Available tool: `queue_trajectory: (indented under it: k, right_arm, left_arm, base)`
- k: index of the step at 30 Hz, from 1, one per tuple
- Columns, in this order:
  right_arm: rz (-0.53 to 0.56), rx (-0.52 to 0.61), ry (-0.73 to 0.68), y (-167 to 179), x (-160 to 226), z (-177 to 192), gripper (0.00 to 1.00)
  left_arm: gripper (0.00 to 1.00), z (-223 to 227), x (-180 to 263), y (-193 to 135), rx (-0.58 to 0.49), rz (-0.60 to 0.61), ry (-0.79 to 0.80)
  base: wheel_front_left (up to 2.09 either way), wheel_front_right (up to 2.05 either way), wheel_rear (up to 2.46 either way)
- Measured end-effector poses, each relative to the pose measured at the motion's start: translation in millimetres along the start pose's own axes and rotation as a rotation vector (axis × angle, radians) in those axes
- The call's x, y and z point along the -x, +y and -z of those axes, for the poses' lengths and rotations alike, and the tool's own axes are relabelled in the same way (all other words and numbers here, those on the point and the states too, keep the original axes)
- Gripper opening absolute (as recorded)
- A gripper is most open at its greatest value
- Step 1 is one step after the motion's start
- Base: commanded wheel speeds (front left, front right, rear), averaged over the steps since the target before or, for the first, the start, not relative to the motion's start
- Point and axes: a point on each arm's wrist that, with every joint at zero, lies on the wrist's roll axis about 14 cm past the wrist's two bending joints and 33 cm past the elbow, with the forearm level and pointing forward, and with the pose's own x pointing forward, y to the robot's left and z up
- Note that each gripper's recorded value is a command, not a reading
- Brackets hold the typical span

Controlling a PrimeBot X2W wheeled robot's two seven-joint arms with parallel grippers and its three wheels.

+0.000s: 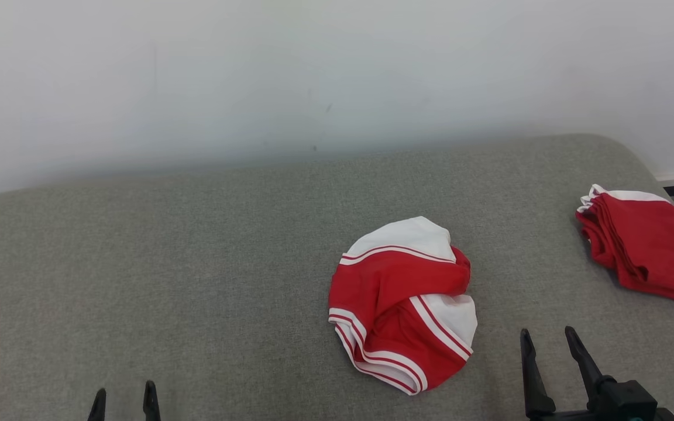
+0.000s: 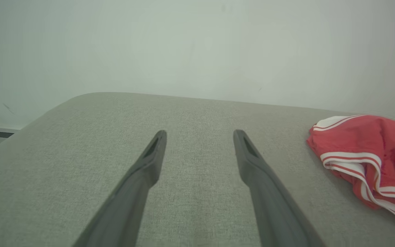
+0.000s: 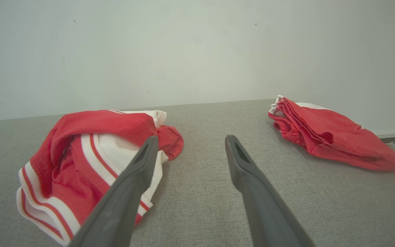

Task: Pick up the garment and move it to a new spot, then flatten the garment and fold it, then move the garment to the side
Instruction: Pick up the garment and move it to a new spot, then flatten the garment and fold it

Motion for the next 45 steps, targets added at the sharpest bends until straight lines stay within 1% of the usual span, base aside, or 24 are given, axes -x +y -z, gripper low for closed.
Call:
queue_trajectory:
  k: [6,13,32,39,45]
  right_arm:
    - [-0.011,-0.004,0.031,4,4,10,1.00]
    - [-0.017,-0.005,0.039,6,4,13,1.00]
    - [-0.039,-0.012,0.048,13,1,16,1.00]
    - [-0.040,-0.013,0.047,14,0,16,1.00]
    - [-0.025,-0.016,0.042,10,2,14,1.00]
  left_arm:
    - [1.00,13,11,9,0.000,-0.025,0.044]
    - [1.00,20,14,13,-0.001,-0.035,0.067]
    - [1.00,24,13,11,-0.006,-0.027,0.079]
    - [1.00,22,6,-6,-0.012,0.033,0.073]
    - [1.00,27,-4,-36,-0.004,0.130,0.084]
  base:
    - [0.00,0.00,0.00]
    - [0.00,0.00,0.00]
    - [0.00,0.00,0.00]
    - [0.00,0.00,0.00]
    - [0.00,0.00,0.00]
